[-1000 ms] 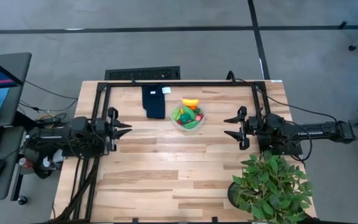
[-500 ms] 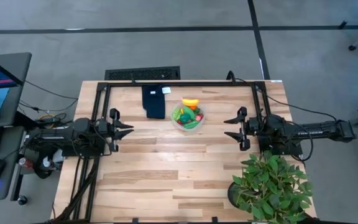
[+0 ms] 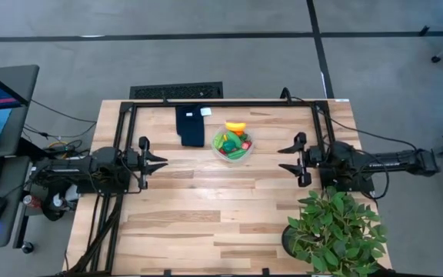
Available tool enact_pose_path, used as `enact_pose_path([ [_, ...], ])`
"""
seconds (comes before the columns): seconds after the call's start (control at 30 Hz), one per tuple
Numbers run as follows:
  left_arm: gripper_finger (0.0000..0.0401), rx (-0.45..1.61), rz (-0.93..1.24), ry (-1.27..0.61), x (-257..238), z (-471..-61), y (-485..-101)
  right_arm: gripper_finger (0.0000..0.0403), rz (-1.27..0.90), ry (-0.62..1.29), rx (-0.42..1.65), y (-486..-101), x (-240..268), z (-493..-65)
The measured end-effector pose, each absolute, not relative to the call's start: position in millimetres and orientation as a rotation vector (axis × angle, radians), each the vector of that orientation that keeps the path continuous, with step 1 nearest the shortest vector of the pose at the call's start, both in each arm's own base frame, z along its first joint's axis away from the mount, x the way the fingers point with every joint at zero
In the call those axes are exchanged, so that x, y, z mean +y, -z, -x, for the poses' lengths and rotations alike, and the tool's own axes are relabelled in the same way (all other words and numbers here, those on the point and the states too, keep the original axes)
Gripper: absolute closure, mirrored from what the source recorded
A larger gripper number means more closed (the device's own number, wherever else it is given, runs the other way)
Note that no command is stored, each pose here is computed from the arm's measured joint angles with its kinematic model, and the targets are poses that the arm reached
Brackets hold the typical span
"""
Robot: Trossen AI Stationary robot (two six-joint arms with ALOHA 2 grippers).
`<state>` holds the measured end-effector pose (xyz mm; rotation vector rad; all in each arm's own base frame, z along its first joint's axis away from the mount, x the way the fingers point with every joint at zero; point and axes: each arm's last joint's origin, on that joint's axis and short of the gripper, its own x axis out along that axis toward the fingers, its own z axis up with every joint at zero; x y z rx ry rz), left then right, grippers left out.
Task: Pick and placing Produce into tupperware
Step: Return to Home Position
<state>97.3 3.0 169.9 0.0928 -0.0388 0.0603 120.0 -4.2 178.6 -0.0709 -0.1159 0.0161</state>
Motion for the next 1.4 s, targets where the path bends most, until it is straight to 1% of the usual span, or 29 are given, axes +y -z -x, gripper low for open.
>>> enact_pose_path([
  [0.27,0.0351,-0.038,-0.093,-0.06,3,-97,-170,0.0177,0.138,-0.085,-0.188,-185,4,-115],
  [0.47,0.0351,-0.037,-0.093,-0.06,3,-97,-169,0.0177,0.138,-0.072,-0.192,-186,8,-114],
  [0.7,0.0351,-0.037,-0.093,-0.061,3,-97,-169,0.0177,0.098,-0.028,-0.046,-172,7,-116],
  [0.83,0.0351,-0.036,-0.093,-0.061,3,-97,-169,0.0177,0.106,-0.081,0.003,-167,9,-116],
  [0.9,0.0351,-0.036,-0.093,-0.061,3,-97,-169,0.0177,0.097,-0.073,0.018,-166,8,-115],
  [1.17,0.0351,-0.036,-0.093,-0.061,3,-97,-169,0.0177,0.111,-0.049,-0.07,-174,7,-109],
  [1.4,0.0351,-0.036,-0.094,-0.061,3,-97,-169,0.0177,0.132,-0.041,-0.103,-175,6,-99],
])
